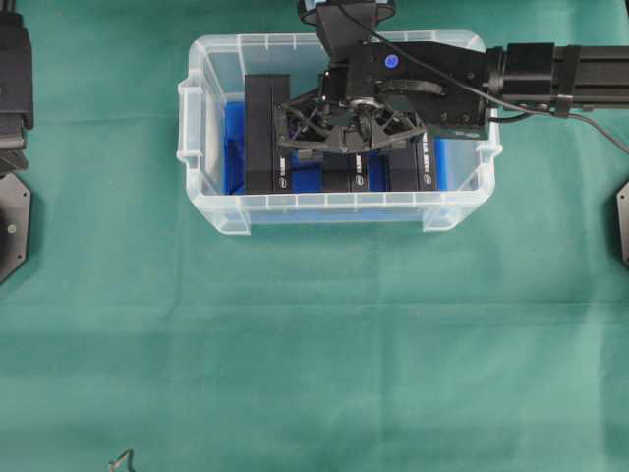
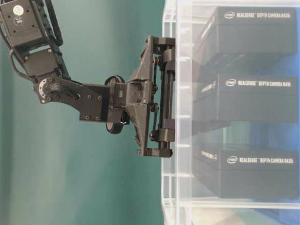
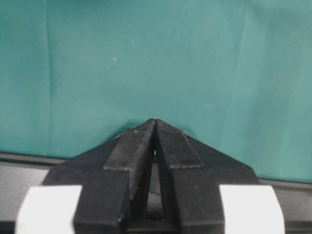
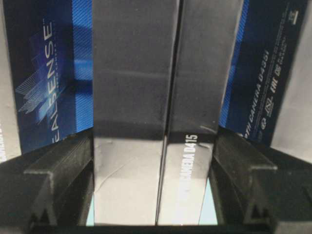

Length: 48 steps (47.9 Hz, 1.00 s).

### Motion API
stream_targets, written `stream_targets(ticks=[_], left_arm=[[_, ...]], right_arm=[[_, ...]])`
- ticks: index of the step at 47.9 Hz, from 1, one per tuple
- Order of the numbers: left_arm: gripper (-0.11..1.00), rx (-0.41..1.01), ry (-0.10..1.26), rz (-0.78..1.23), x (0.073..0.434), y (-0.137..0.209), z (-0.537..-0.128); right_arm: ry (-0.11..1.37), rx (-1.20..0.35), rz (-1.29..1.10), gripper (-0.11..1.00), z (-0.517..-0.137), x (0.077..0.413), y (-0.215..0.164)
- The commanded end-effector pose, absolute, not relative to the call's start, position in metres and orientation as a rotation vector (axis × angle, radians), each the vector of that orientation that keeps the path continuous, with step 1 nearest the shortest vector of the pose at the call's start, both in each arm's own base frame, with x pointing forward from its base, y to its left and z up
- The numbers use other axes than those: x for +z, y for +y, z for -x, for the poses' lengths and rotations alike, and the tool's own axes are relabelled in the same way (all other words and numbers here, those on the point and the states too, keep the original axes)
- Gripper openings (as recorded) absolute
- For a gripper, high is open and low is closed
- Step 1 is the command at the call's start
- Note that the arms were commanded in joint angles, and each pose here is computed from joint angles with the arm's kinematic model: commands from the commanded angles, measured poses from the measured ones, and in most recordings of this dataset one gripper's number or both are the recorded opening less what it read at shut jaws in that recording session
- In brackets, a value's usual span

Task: Take the box out of the case with the right arm.
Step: 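Close the right gripper on the middle box and lift it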

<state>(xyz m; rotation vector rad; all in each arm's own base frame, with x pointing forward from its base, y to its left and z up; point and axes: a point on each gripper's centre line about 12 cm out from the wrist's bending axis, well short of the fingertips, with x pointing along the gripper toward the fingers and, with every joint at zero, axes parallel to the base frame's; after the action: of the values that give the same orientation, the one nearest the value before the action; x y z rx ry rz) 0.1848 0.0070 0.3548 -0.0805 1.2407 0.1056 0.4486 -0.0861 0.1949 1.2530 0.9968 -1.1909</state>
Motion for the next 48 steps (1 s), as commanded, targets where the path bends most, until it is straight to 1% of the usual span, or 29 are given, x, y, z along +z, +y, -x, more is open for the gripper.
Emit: stream_targets(ticks=[1, 14, 20, 37, 48], left_arm=[[0.00, 0.108, 1.210, 0.080, 0.363, 0.008, -0.186], [0.00, 0.109, 1.213, 0.080, 0.363, 0.008, -0.186], [0.00, 0.109, 1.211, 0.080, 0.364, 0.008, -0.186], [0.00, 0.108, 1.212, 0.078, 0.364, 0.008, -0.186], [0.00, 0.109, 1.213, 0.080, 0.363, 0.008, -0.186]], right_arm=[[0.944, -1.151, -1.268, 0.65, -0.454, 0.220, -0.087], [0.945, -1.164, -1.267, 0.65, -0.452, 0.257, -0.086], [0.942, -1.168, -1.269, 0.65, -0.446, 0.283, -0.086], [0.866, -1.161, -1.262, 0.65, -0.431, 0.358, -0.085], [0.825, -1.169, -1.240, 0.65, -0.425, 0.391, -0.082]])
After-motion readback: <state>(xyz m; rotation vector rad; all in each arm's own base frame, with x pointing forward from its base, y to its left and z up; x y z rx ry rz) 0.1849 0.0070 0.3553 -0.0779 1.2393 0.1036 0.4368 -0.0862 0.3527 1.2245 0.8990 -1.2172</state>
